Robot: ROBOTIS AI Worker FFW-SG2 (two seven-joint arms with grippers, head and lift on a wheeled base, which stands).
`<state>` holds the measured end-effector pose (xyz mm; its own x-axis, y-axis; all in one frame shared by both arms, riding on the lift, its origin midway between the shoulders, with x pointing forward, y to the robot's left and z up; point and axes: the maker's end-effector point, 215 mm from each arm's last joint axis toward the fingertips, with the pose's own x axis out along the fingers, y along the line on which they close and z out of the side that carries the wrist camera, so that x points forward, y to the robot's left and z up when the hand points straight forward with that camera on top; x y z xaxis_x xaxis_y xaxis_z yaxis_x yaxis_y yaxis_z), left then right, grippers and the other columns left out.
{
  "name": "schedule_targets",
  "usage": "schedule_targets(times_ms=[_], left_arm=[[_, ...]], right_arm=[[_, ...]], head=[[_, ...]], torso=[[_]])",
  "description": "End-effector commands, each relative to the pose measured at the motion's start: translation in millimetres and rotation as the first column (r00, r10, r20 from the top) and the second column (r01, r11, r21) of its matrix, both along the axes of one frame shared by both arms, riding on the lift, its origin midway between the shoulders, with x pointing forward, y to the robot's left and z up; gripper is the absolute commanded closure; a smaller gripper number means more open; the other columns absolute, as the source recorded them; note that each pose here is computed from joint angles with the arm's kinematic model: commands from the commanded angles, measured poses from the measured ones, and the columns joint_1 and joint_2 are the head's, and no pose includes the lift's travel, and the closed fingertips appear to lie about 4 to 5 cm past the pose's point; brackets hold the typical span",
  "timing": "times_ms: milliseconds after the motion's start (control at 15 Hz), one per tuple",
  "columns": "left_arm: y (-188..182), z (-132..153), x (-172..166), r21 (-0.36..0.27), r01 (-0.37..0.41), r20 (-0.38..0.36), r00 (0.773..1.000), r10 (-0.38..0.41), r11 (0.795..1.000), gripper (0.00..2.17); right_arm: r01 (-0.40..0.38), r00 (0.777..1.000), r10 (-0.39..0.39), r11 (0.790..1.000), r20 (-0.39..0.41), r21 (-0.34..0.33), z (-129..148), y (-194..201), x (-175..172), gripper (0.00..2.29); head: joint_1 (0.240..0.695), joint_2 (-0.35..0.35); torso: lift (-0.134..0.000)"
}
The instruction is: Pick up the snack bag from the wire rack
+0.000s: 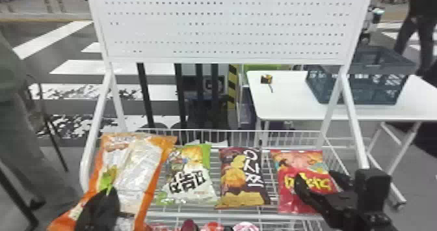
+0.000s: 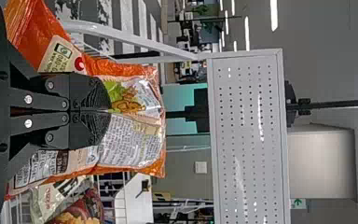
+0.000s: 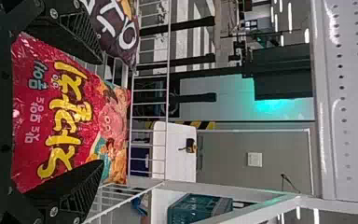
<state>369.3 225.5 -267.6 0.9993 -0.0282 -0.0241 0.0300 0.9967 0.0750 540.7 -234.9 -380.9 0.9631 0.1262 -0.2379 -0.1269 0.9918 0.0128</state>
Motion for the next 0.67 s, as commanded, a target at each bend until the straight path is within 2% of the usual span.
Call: schedule_targets(times_ms=[0, 400, 467, 533, 600], left_arm=[[0, -2, 0, 0.002, 0.000, -0.004, 1.000, 0.000, 1.000, 1.77], [1, -5, 0, 0.003, 0.000, -0.009, 1.000, 0.000, 1.000, 1.77], [0, -5, 0, 0.002, 0.001, -0.009, 1.000, -0.001, 1.000, 1.77], [0, -6, 0, 0.002, 0.001, -0.011, 1.000, -0.001, 1.000, 1.77], [-1, -6, 0, 0.001, 0.002, -0.011, 1.000, -0.002, 1.000, 1.77]], right_arm=[[0.007, 0.999, -0.008, 1.000, -0.044, -0.019, -19, -4, 21, 0.15], [0.010, 0.988, -0.014, 1.000, -0.155, -0.030, -60, -10, 26, 0.16], [0.004, 0.981, -0.008, 1.000, -0.192, -0.020, -69, -9, 21, 0.26], [-0.002, 0.977, -0.002, 1.000, -0.214, -0.019, -73, -8, 18, 0.45], [-0.003, 0.976, -0.002, 1.000, -0.219, -0.022, -73, -7, 17, 0.78]], head=[[0.499, 0.000], [0.499, 0.000], [0.499, 0.000], [0.499, 0.000], [0.499, 0.000]], torso=[[0.000], [0.000], [0.000], [0.000], [0.000]])
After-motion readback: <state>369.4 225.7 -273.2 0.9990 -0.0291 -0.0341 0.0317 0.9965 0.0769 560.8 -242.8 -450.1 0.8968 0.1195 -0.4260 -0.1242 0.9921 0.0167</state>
